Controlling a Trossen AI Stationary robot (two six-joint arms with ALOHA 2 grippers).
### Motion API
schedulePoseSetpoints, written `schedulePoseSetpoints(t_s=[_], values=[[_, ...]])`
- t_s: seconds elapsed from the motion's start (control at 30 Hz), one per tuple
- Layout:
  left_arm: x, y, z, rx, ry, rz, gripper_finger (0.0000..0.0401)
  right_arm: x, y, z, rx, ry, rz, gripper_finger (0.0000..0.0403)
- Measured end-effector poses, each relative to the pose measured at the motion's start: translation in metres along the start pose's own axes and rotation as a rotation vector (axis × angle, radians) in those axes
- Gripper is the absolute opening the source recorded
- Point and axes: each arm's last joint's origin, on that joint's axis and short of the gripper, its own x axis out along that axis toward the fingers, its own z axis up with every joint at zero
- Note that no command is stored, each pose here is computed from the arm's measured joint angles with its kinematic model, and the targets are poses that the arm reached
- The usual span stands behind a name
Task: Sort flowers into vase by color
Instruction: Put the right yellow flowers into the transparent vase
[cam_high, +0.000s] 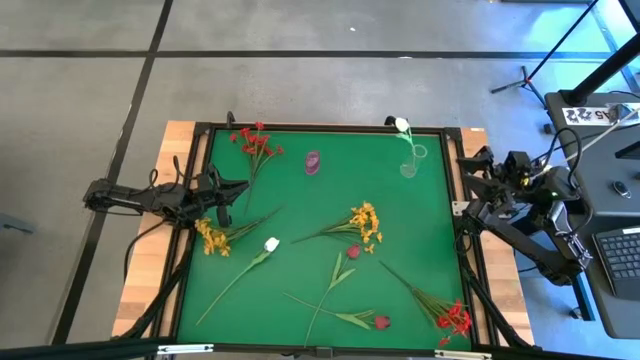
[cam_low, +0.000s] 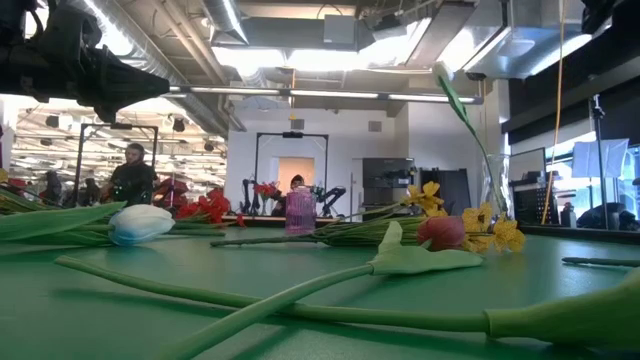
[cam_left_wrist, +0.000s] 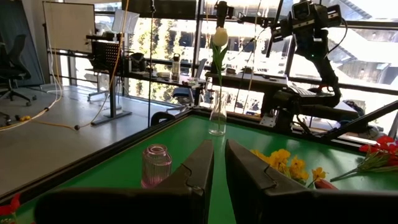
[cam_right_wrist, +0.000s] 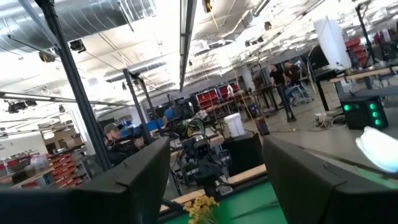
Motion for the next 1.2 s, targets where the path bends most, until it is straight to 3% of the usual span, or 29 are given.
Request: schedulePoseSetpoints(t_s=[0.43, 1.0, 1.2], values=[[0.000, 0.000, 0.000, 0.000, 0.000, 0.000, 0.0039, 0.002, 0.003, 0.003, -0.146, -0.006, 0.080, 0.0255], [0.000, -0.001, 0.004, -0.061, -0.036, -0.030, 0.0039, 0.033, -0.020, -0.004, -0.104, 0.139, 0.001, 0.0255], [-0.002, -0.003, 0.018, -0.095, -0.163, -0.113, 0.0039, 0.037, -0.024, -0.005, -0.114, 0.158, -0.009, 0.0255]])
